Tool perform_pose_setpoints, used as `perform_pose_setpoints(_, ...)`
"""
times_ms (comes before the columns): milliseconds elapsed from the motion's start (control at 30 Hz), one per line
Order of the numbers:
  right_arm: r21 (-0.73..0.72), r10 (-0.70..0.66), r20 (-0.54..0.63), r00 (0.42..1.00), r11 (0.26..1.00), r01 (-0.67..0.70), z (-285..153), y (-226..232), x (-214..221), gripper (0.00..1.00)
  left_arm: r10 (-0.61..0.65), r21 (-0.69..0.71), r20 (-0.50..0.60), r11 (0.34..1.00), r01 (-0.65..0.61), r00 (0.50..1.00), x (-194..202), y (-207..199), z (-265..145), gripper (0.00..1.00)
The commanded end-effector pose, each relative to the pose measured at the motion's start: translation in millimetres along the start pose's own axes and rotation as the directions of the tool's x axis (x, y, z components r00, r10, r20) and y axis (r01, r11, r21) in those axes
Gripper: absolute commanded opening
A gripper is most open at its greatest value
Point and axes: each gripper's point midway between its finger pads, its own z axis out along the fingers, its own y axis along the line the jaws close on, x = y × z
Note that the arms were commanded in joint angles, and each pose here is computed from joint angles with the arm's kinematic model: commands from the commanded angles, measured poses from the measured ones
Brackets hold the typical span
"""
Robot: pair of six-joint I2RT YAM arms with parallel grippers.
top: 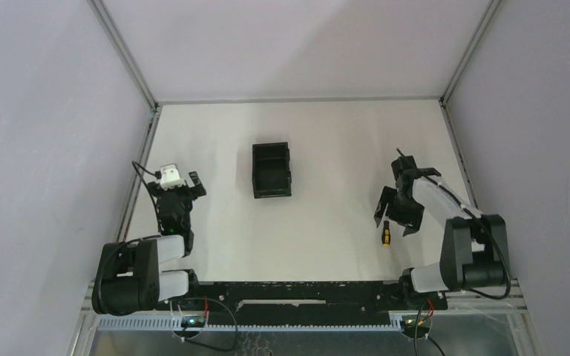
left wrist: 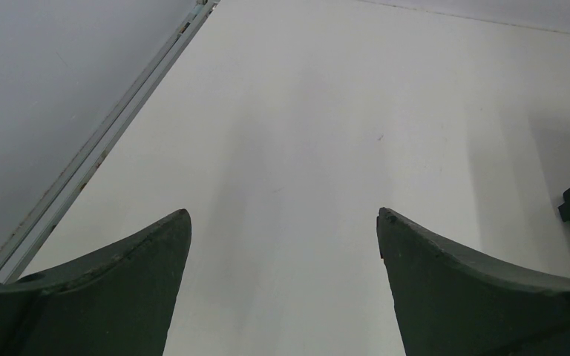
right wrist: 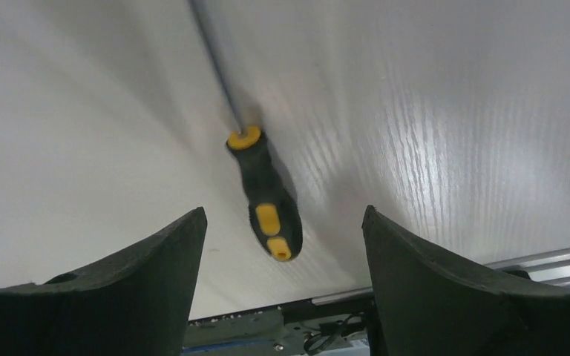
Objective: Put the screwdriver in the bin
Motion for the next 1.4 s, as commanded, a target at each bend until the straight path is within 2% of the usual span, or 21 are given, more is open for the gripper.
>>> perform_pose_setpoints(0, -0.043, -0.017, -0.043, 0.999, 0.999, 0.016, 28.3, 11.3, -3.4, 0.81, 0.003, 0.005, 0.081, 1.0, -0.004, 0.997, -29.0, -3.8, 10.5, 1.0)
perform_pose_setpoints(100, -0.058, -0.026, -0.092, 0.995, 0.998, 0.02, 40.2, 16.6, 0.3, 0.68, 0.003, 0.005, 0.081, 1.0, -0.004, 0.997, -28.8, -3.8, 10.5, 1.0)
perform_pose_setpoints(133, -0.063, -0.023, -0.089, 0.996, 0.998, 0.017, 41.8, 17.9, -1.3, 0.58, 0.003, 0.005, 0.08, 1.0, -0.004, 0.997, -28.7, -3.7, 10.6, 1.0)
perform_pose_setpoints(167, -0.068, -0.023, -0.081, 0.996, 0.998, 0.018, 42.0, 19.5, -3.6, 0.52, 0.003, 0.004, 0.08, 1.0, -0.004, 0.997, -28.6, -3.7, 10.6, 1.0)
perform_pose_setpoints(200, -0.076, -0.026, -0.072, 0.997, 0.997, 0.02, 41.2, 20.9, -5.6, 0.37, 0.003, 0.005, 0.081, 1.0, -0.004, 0.997, -29.0, -3.9, 10.7, 1.0)
perform_pose_setpoints(233, -0.079, -0.031, -0.061, 0.998, 0.997, 0.026, 39.7, 22.1, -8.5, 0.28, 0.003, 0.006, 0.082, 1.0, -0.004, 0.997, -29.3, -4.0, 10.7, 1.0)
perform_pose_setpoints(267, -0.077, -0.038, -0.051, 0.998, 0.996, 0.034, 37.0, 22.4, -11.9, 0.06, 0.003, 0.005, 0.081, 1.0, -0.004, 0.997, -28.9, -3.9, 10.5, 1.0)
perform_pose_setpoints(300, -0.07, -0.051, -0.034, 0.998, 0.996, 0.048, 32.8, 22.8, -16.9, 0.0, 0.003, 0.005, 0.08, 1.0, -0.004, 0.997, -28.7, -3.8, 10.6, 1.0)
perform_pose_setpoints(400, -0.076, -0.073, 0.017, 0.997, 0.994, 0.074, 8.3, 27.9, -35.7, 0.0, 0.003, 0.004, 0.08, 1.0, -0.004, 0.997, -28.6, -3.7, 10.6, 1.0)
perform_pose_setpoints(567, -0.058, -0.082, 0.131, 0.988, 0.994, 0.09, -61.2, 30.3, -74.0, 0.0, 0.003, 0.004, 0.08, 1.0, -0.004, 0.997, -28.7, -3.7, 10.7, 1.0)
perform_pose_setpoints(800, -0.061, -0.089, 0.261, 0.961, 0.992, 0.108, -155.3, 39.4, -105.5, 0.0, 0.003, 0.005, 0.08, 1.0, -0.004, 0.997, -28.7, -3.9, 10.6, 1.0)
perform_pose_setpoints(900, -0.072, -0.084, 0.314, 0.946, 0.991, 0.112, -182.9, 45.2, -114.6, 0.0, 0.003, 0.004, 0.079, 1.0, -0.004, 0.997, -28.4, -3.6, 10.6, 1.0)
perform_pose_setpoints(1167, -0.092, -0.081, 0.327, 0.942, 0.989, 0.117, -184.7, 70.7, -125.7, 0.0, 0.003, 0.005, 0.081, 1.0, -0.004, 0.997, -29.0, -4.1, 10.7, 1.0)
perform_pose_setpoints(1267, -0.107, -0.125, 0.364, 0.923, 0.979, 0.174, -183.2, 110.2, -128.3, 0.0, 0.003, 0.006, 0.081, 1.0, -0.004, 0.997, -28.9, -3.9, 10.6, 1.0)
perform_pose_setpoints(1367, -0.158, -0.207, 0.421, 0.883, 0.942, 0.296, -186.9, 179.2, -122.3, 0.0, 0.003, 0.006, 0.081, 1.0, -0.004, 0.997, -29.0, -4.0, 10.8, 1.0)
